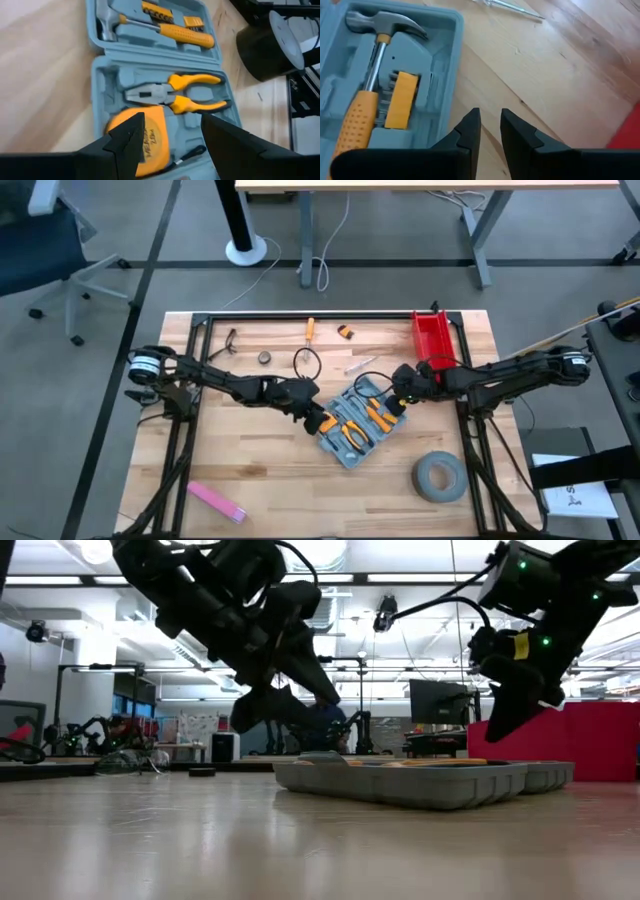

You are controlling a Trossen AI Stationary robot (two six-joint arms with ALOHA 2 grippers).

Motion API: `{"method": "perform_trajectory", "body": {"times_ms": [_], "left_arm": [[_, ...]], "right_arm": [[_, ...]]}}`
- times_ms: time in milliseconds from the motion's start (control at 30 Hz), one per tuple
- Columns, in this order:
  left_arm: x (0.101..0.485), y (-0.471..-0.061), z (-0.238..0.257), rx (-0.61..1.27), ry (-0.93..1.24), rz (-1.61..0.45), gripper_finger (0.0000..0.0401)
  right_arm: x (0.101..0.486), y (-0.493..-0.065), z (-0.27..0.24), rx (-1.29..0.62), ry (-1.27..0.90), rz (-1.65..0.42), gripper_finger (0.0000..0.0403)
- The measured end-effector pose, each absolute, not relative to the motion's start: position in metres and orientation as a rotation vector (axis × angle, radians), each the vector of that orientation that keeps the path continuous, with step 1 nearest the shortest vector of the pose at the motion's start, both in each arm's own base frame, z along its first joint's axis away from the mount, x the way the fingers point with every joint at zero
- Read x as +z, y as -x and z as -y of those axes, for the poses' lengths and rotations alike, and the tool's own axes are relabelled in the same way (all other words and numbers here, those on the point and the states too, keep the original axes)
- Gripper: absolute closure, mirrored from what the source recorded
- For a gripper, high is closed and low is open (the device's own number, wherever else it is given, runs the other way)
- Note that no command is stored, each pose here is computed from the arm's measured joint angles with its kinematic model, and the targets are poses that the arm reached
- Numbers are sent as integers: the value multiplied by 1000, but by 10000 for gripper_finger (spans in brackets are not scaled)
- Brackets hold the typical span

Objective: Prefit tool cases
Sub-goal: Adjust the gray pre-fit tool case

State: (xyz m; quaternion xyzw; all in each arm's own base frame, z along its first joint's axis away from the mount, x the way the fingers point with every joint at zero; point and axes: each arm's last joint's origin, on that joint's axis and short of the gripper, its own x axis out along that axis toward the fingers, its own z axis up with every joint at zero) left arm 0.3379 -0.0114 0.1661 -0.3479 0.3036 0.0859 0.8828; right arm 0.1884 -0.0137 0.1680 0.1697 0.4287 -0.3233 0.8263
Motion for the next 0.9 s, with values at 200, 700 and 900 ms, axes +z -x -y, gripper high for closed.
{"method": "perform_trajectory", "body": {"times_ms": [200, 700, 900], "left_arm": [[163, -335, 6, 198, 690, -667, 197], [162, -328, 6, 188, 593, -750, 197], [167, -327, 6, 168, 561, -735, 197]], "right_arm": [[164, -183, 16, -726, -445, -958, 367], [177, -192, 11, -565, -616, -985, 338], [193, -198, 12, -555, -553, -976, 327]]}}
